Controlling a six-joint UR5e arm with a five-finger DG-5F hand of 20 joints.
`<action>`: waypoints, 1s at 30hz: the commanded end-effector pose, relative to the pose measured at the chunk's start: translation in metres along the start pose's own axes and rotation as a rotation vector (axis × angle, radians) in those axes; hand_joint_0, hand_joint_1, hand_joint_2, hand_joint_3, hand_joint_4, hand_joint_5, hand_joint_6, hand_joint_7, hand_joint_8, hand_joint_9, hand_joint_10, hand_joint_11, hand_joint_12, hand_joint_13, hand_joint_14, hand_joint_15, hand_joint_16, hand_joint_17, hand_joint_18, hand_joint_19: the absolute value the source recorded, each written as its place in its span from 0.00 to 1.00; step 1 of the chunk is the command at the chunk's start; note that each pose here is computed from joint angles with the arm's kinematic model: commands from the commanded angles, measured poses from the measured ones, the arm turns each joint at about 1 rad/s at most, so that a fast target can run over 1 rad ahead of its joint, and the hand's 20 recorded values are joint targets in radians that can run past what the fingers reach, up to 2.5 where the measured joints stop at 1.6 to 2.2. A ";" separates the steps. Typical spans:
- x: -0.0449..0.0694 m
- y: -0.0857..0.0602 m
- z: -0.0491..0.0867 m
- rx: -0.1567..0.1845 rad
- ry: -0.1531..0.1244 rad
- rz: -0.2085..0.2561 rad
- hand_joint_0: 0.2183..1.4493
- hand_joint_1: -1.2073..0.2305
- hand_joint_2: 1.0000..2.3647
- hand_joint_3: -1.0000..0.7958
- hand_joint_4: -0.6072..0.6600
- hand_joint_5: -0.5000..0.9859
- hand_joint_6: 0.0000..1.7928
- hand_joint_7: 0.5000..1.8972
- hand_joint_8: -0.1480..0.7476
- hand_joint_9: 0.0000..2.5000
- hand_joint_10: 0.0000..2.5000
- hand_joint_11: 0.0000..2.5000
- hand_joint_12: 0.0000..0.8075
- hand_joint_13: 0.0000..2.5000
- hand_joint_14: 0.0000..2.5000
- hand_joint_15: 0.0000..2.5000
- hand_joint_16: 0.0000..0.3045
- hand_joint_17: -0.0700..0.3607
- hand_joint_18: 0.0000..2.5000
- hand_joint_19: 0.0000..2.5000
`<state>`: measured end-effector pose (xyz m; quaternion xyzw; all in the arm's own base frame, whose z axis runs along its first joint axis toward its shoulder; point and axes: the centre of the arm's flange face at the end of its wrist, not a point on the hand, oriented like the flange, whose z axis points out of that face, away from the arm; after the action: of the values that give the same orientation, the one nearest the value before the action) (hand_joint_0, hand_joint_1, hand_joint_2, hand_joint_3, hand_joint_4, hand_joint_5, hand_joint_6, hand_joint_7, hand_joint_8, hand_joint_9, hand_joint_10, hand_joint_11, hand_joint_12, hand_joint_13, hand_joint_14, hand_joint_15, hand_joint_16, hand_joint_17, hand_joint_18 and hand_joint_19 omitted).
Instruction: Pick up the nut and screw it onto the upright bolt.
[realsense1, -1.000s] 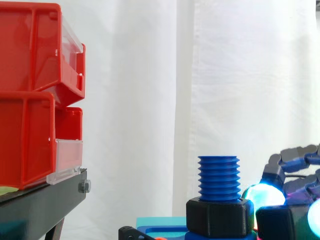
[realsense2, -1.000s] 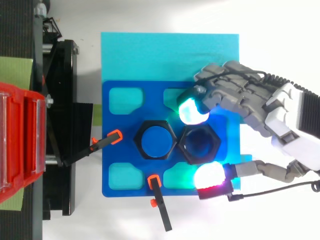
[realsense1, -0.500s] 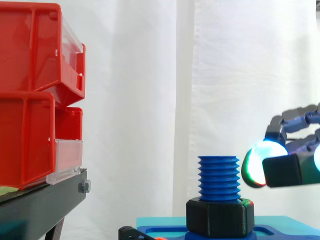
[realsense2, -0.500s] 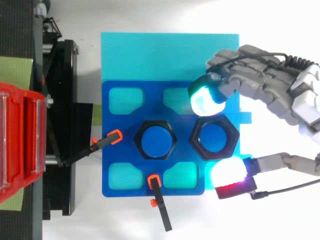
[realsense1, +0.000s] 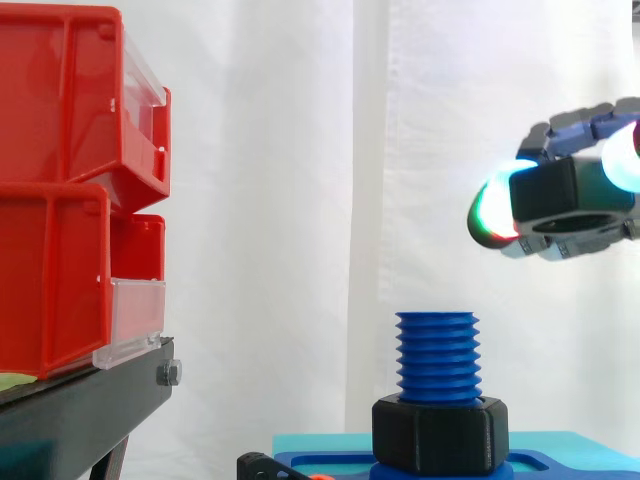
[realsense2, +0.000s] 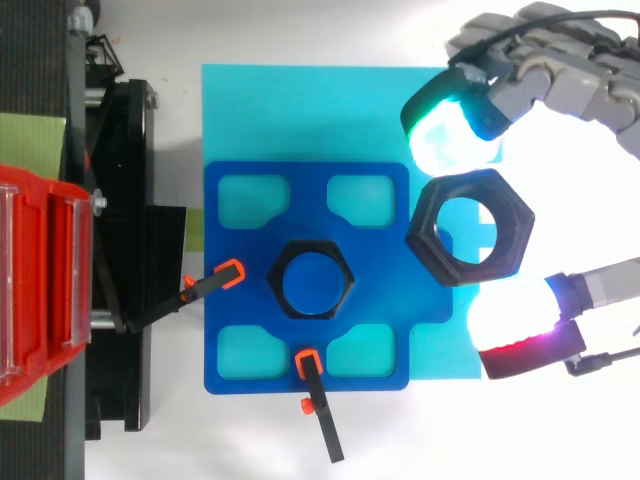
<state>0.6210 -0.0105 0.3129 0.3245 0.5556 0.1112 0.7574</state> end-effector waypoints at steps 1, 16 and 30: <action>-0.005 0.005 0.008 -0.061 -0.013 0.003 0.27 0.36 0.00 0.28 0.68 0.22 0.32 0.58 0.50 0.16 0.00 0.00 0.46 0.17 0.00 0.00 0.15 0.40 0.13 0.00; 0.035 0.003 0.036 -0.147 -0.037 0.002 0.27 0.37 0.00 0.28 0.68 0.22 0.32 0.58 0.50 0.16 0.00 0.00 0.46 0.17 0.00 0.00 0.15 0.40 0.13 0.00; 0.046 -0.012 0.040 -0.142 -0.034 -0.020 0.27 0.37 0.00 0.28 0.68 0.22 0.32 0.58 0.50 0.16 0.00 0.00 0.46 0.16 0.00 0.00 0.15 0.40 0.13 0.00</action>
<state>0.6691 -0.0074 0.2859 0.2678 0.5336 0.1401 0.7899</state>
